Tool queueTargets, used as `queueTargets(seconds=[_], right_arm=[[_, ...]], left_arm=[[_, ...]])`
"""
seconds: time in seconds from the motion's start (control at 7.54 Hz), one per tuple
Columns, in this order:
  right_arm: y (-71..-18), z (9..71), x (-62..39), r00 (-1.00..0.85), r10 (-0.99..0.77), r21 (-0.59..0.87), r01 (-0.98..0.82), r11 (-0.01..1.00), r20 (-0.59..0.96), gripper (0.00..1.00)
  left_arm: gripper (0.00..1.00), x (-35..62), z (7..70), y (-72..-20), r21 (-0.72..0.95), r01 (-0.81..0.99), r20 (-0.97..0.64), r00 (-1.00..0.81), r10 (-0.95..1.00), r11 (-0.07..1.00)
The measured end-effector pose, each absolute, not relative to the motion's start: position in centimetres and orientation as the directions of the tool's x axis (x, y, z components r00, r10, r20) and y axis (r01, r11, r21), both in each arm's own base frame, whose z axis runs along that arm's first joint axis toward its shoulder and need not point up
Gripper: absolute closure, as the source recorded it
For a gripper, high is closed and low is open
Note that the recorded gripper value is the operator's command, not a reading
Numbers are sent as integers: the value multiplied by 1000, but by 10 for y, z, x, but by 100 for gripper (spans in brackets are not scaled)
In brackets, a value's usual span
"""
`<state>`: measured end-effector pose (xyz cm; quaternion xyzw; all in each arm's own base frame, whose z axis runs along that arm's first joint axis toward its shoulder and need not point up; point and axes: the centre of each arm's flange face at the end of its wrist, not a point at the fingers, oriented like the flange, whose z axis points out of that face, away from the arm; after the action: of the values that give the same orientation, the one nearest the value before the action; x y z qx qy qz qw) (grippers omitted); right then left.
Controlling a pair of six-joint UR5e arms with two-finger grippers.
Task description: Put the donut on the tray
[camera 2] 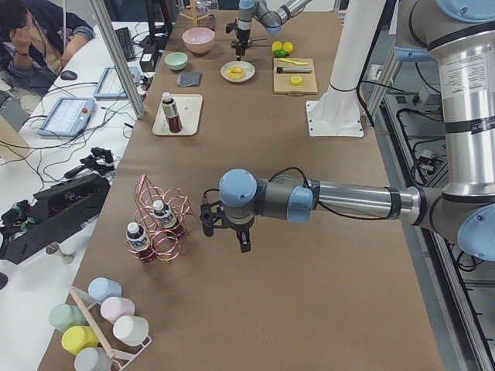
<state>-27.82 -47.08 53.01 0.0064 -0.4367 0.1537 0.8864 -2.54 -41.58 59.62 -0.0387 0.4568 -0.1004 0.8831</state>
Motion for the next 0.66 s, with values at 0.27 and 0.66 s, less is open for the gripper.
queueTargets(seconds=[0.27,0.66], right_arm=[[-465,532,-289,570,278,-136,-280,950,773,37],[-455,536,-301,577,290,-149,-280,948,764,100]], left_arm=[[2,-25,596,-416,-159,142,-799,563,-212,977],[2,-25,596,-416,-159,142,-799,563,-212,977]])
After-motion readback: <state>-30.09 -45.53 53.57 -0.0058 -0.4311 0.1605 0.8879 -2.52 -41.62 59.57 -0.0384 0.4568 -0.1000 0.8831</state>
